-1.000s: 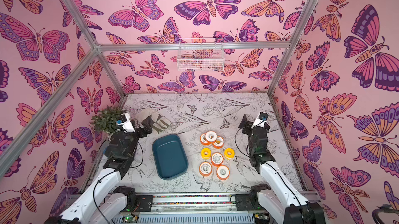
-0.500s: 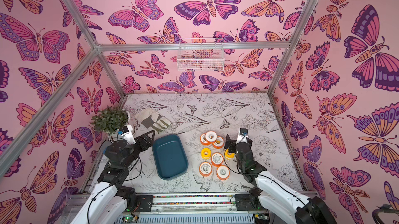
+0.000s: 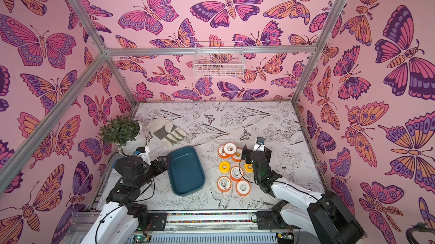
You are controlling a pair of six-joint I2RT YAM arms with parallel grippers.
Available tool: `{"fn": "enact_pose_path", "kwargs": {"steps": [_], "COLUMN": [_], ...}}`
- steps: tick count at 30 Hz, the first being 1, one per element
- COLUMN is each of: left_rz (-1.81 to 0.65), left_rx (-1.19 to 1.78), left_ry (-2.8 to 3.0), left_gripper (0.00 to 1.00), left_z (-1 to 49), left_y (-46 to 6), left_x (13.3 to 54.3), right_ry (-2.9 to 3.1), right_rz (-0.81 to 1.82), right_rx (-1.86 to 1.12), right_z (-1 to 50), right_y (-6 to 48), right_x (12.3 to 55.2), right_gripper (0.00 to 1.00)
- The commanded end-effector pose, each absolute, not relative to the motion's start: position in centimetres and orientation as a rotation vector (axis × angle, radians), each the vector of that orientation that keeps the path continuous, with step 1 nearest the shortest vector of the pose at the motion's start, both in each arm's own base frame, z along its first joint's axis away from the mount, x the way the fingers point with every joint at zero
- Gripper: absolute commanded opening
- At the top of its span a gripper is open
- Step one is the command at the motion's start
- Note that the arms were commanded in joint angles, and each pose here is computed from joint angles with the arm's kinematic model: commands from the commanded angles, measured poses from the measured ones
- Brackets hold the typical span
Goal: Put the sealing tape into the storage box
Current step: Adjust the storage box at the center of the board.
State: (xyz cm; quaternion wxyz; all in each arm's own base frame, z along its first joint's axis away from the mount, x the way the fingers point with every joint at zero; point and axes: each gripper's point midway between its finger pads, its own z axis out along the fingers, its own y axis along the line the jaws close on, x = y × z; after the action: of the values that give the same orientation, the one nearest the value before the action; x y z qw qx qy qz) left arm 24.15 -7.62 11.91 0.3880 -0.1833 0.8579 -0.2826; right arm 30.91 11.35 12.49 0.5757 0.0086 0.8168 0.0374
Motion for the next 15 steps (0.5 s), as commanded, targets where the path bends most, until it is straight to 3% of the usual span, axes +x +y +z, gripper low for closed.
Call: {"fn": "enact_pose_path", "kwargs": {"steps": [1,9,15], "left_rz": [-0.737,-0.661,-0.567], "left_rx": [-0.471,-0.361,-0.274], "left_ry": [2.297,2.460,2.474], "left_gripper": [0.75,0.57,0.26], "left_z": [9.7,6.8,7.4], "left_y": [-8.4,-10.0,-10.7], "left_x": [22.8,21.3,21.8], "right_ry": [1.929,1.926,1.948], "right_rz": [0.060,0.027,-0.004], "right_rx": [0.034,0.081,0.069], "right_z": [12.0,11.8,11.6], "right_y": [10.9,9.8,9.8], "right_x": [30.7,30.1,30.4], "right_gripper": [0.99,1.00,1.00]}}
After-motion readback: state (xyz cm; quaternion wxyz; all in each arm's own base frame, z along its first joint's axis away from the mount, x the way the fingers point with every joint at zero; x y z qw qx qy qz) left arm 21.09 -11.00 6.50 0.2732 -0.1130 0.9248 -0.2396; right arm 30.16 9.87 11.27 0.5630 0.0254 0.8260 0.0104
